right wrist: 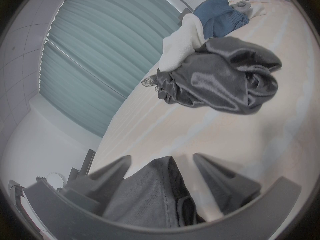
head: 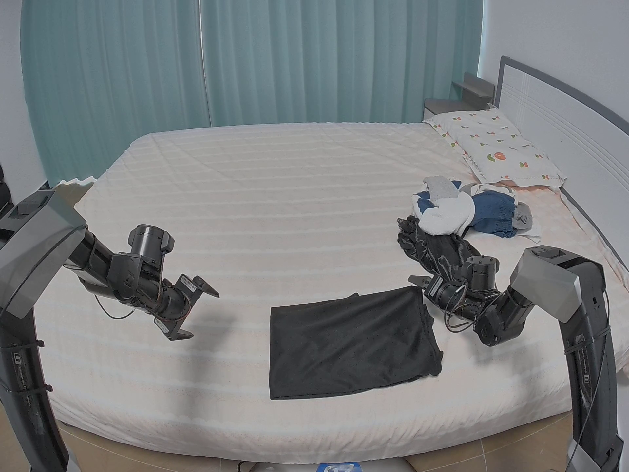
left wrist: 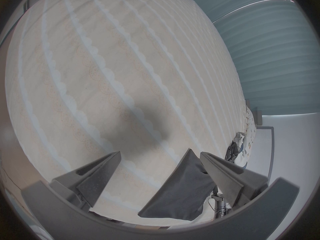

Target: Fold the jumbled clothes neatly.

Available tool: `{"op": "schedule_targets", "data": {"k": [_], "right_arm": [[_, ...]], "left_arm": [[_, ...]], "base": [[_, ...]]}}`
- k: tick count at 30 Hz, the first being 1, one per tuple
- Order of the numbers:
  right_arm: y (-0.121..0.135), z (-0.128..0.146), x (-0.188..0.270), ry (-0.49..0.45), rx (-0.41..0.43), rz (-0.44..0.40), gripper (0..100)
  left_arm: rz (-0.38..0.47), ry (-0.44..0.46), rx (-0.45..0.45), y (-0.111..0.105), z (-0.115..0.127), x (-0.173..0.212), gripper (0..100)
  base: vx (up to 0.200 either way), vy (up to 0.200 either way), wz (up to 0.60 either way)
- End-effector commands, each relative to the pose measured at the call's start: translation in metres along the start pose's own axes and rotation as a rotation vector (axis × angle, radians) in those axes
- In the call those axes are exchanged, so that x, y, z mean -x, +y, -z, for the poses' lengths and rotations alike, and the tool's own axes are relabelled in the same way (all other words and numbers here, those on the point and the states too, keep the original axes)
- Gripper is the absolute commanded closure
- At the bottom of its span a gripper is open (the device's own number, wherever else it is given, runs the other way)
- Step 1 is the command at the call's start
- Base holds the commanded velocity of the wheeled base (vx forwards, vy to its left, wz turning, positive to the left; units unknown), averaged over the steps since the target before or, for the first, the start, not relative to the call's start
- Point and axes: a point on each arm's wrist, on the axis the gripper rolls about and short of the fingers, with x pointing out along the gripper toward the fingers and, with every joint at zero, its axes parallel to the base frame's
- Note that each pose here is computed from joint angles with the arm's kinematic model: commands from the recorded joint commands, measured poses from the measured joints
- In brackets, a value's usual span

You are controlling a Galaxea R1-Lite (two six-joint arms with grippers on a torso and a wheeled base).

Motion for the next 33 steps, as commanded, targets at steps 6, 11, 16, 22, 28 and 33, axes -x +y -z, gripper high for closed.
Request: {"op": "schedule_targets", "data": {"k": [6, 11, 16, 22, 28, 33], "right_arm": [[0.013, -0.008, 0.086, 0.145, -0.013, -0.120, 0], [0.006, 0.011, 0.094, 0.233, 0.044, -0.121, 0], [0.006, 0.027, 0.097, 0.285, 0.065, -0.111, 0], [0.002, 0.037, 0.104, 0.325, 0.113, -0.105, 0], [0.002, 0.048, 0.109, 0.361, 0.187, -0.107, 0], [0.001, 0.055, 0.114, 0.387, 0.234, -0.107, 0]], "left_arm": [[-0.039, -0.036, -0.029, -0.001, 0.009, -0.010, 0], [-0.030, -0.043, -0.031, 0.000, 0.009, -0.011, 0], [-0.033, -0.040, -0.038, -0.001, 0.011, -0.013, 0], [-0.039, -0.046, -0.039, 0.000, 0.012, -0.013, 0], [-0.041, -0.050, -0.039, 0.000, 0.012, -0.013, 0], [-0.041, -0.050, -0.039, 0.000, 0.012, -0.013, 0]], "base": [[0.000, 0.000, 0.00], [0.000, 0.000, 0.00], [0.000, 0.000, 0.00], [0.000, 0.000, 0.00], [0.000, 0.000, 0.00], [0.000, 0.000, 0.00]]}}
